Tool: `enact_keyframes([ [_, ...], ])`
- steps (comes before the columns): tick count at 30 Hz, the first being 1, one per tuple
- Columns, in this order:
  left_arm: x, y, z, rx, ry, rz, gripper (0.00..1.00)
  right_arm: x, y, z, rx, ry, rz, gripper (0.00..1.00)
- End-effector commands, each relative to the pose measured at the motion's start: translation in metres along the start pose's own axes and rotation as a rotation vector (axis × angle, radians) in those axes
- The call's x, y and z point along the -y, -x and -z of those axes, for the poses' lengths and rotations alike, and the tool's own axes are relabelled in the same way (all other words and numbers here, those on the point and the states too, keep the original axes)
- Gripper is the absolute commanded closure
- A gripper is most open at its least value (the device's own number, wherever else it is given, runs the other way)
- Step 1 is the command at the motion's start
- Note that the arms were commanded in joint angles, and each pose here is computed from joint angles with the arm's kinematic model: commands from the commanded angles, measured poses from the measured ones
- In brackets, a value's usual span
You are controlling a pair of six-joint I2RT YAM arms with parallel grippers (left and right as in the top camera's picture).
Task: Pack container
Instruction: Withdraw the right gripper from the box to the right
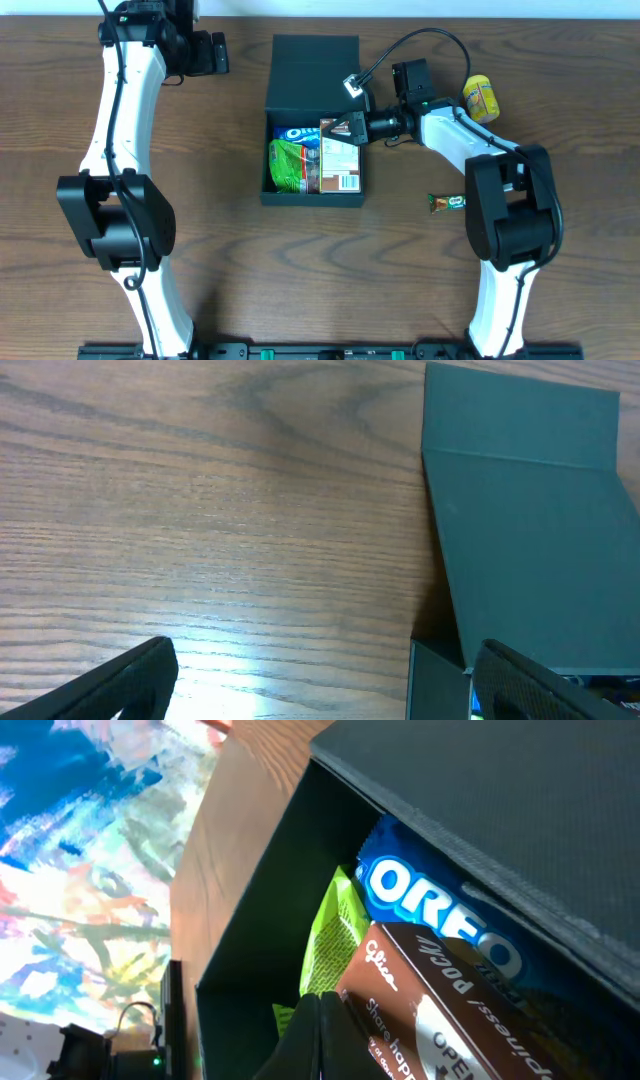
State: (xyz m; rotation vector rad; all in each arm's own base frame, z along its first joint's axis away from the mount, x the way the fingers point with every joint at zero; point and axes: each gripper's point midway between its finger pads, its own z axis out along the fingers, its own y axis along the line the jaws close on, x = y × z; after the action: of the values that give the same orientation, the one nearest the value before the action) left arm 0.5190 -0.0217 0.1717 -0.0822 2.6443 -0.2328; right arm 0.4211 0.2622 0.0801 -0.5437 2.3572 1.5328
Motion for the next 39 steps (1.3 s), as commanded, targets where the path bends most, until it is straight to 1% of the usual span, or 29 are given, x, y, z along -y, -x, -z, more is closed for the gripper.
enact_keyframes([
  [1, -0.002, -0.003, -0.001, -0.008, 0.003, -0.007, 0.05, 0.055, -0.021, -0.01, -0.023, -0.185, -0.114, 0.99],
  [7, -0.002, -0.003, -0.001, -0.008, 0.002, -0.007, 0.05, 0.07, -0.029, -0.008, -0.033, -0.265, -0.182, 0.99],
  [11, -0.002, -0.003, -0.001, -0.008, 0.002, -0.007, 0.05, 0.07, -0.028, -0.007, -0.033, -0.265, -0.183, 0.99],
  [15, -0.002, -0.003, -0.001, -0.009, 0.002, -0.007, 0.05, 0.061, -0.022, -0.006, -0.026, -0.216, -0.173, 0.99],
  [17, -0.002, -0.003, -0.001, -0.008, 0.002, -0.007, 0.05, 0.053, -0.014, -0.003, -0.012, -0.179, -0.159, 0.99],
  [22, -0.002, -0.003, -0.001, -0.008, 0.003, -0.007, 0.05, 0.023, 0.024, 0.017, 0.057, -0.092, -0.068, 0.99],
  [29, -0.002, -0.003, -0.001, -0.008, 0.003, -0.007, 0.05, -0.01, 0.066, 0.053, 0.167, -0.098, 0.063, 0.99],
  [33, -0.002, -0.003, -0.001, -0.008, 0.003, -0.007, 0.05, -0.013, 0.076, 0.074, 0.211, -0.113, 0.081, 0.99],
  [39, -0.003, -0.003, -0.001, -0.008, 0.006, -0.007, 0.05, 0.008, 0.084, 0.113, 0.278, -0.156, 0.044, 0.99],
])
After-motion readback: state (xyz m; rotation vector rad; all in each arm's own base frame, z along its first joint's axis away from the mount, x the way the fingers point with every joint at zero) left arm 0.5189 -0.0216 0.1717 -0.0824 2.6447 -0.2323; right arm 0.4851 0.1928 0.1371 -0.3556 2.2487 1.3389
